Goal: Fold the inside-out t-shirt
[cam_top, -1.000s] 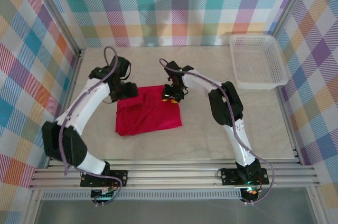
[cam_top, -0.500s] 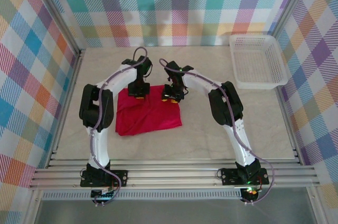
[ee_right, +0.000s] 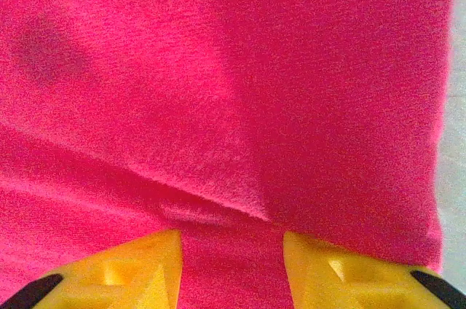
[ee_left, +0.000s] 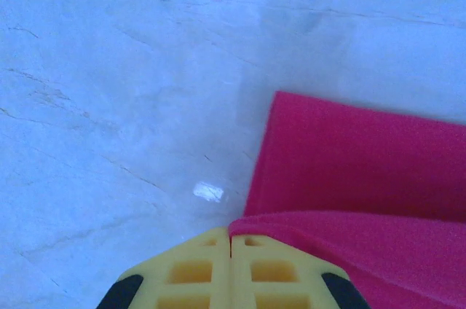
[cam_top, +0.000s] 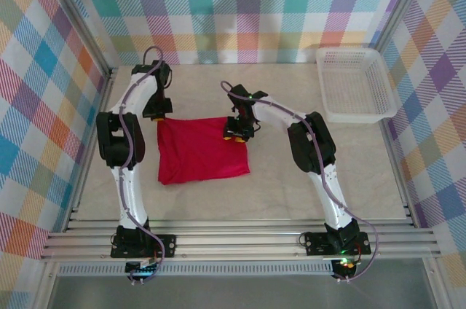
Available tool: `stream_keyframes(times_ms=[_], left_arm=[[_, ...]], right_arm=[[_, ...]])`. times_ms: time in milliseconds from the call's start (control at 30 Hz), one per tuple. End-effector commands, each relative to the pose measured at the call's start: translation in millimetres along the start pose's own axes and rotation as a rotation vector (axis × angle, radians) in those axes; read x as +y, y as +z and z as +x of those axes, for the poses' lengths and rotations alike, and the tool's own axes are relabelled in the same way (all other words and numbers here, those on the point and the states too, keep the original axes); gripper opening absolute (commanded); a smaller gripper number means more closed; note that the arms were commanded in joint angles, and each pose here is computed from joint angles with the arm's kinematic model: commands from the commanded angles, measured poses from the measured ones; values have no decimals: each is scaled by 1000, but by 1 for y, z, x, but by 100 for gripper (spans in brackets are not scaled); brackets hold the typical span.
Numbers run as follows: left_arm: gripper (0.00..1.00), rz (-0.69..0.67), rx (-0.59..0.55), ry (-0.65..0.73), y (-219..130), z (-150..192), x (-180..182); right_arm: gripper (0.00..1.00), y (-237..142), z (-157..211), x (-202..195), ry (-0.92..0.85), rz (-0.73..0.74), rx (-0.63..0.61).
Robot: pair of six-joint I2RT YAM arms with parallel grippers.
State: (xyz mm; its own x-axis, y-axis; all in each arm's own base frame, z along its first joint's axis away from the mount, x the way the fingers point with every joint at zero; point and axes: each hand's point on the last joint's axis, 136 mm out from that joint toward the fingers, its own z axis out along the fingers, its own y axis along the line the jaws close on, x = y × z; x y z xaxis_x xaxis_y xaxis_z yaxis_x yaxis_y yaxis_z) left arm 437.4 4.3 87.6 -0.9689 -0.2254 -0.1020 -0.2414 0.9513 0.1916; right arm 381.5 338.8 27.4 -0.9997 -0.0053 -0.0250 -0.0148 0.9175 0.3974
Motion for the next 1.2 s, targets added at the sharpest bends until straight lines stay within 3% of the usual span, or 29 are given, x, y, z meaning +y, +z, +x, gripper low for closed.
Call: stream_keyframes(times_ms=[0,33,167,200,233,300,400,500,600,700,800,900,1000,1067,1167], left_arm=[[11,-113,76,19,16,2,25],[19,-152,79,15,17,0,32],[80,-222,-3,-35,-12,-14,47],[91,-201,-42,-44,-26,-15,43],[96,-181,-74,-49,-40,-14,39],[94,-48,-144,-67,-71,-3,13],[80,317,-221,-120,-106,27,-47],[67,589,-192,-185,-109,69,-94],[62,699,-142,-199,-94,104,-129],[61,698,-73,-176,-65,127,-154],[61,633,-3,-154,-34,137,-156],[58,398,50,-108,0,142,-116],[57,246,77,-106,20,141,-73],[56,194,67,-113,24,135,-57],[55,224,54,-107,23,120,-71]], right_arm=[[43,15,12,-22,32,62,48],[43,13,12,-20,29,61,47],[43,-11,6,-2,-2,15,13],[43,-21,3,5,-14,-5,-4],[44,-29,0,10,-21,-17,-18],[45,-41,-9,18,-36,-44,-45],[44,-43,-24,16,-29,-53,-62],[41,-33,-39,14,-20,-75,-51],[41,-20,-48,12,-16,-95,-29],[40,-5,-53,6,-13,-87,-10],[40,9,-52,-6,7,-71,16],[37,15,-44,-32,42,10,45],[34,7,-31,-62,72,113,45],[32,-1,-18,-82,86,160,35],[29,-14,5,-99,90,192,31]])
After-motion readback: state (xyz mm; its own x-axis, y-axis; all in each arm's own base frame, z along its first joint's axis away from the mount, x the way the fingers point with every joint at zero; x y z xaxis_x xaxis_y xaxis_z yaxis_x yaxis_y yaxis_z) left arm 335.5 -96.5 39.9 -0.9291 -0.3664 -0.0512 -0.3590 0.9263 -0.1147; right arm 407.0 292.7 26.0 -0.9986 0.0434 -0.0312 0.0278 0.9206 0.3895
